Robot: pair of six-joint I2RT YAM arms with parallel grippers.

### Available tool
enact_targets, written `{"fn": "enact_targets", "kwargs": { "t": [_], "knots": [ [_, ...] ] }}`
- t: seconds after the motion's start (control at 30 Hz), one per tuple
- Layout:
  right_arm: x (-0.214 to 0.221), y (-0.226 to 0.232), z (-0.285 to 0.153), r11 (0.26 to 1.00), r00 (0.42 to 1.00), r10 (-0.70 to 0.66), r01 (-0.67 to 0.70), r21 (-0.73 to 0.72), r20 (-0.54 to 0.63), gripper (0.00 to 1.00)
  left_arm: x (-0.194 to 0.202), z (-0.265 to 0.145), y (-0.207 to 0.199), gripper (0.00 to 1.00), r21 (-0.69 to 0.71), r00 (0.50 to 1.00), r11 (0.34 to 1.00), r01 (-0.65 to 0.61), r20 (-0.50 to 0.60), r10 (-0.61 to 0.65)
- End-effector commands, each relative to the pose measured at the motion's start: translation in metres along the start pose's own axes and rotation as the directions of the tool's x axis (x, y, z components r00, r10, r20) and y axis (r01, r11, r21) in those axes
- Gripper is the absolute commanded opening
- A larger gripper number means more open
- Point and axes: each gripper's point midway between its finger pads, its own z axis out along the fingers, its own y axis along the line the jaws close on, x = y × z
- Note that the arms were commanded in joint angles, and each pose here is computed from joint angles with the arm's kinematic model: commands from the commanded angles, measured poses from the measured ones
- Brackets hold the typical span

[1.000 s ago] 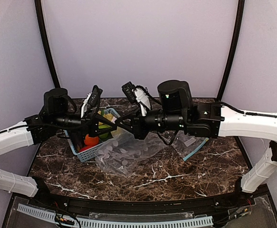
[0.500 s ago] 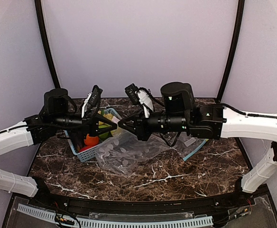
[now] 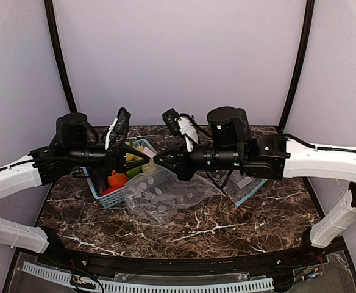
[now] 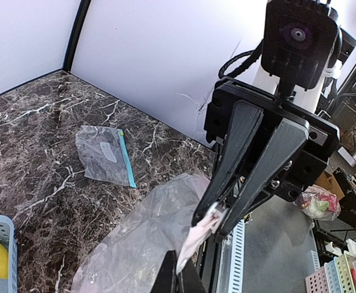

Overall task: Place the food in the zip-top bag and seal the zipper
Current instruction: Unzip the zipper from the zipper food storage bag.

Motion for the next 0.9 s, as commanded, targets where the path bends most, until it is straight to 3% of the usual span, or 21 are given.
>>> {"fn": "enact_targets", "kwargs": {
  "t": [0.0, 0.87],
  "knots": [
    [0.019, -0.007, -0.009, 1.000, 0.998, 0.009, -0.007, 0.027, -0.063, 0.00, -0.029, -0.017, 0.009, 0.01, -0.098, 0.995, 0.995, -0.003, 0.094, 0.012],
    [0.034, -0.016, -0.008, 0.998, 0.994, 0.024, -0.018, 0.057, -0.106, 0.00, -0.030, -0.040, 0.048, 0.01, -0.188, 0.987, 0.978, 0.095, 0.148, -0.068]
  ]
}}
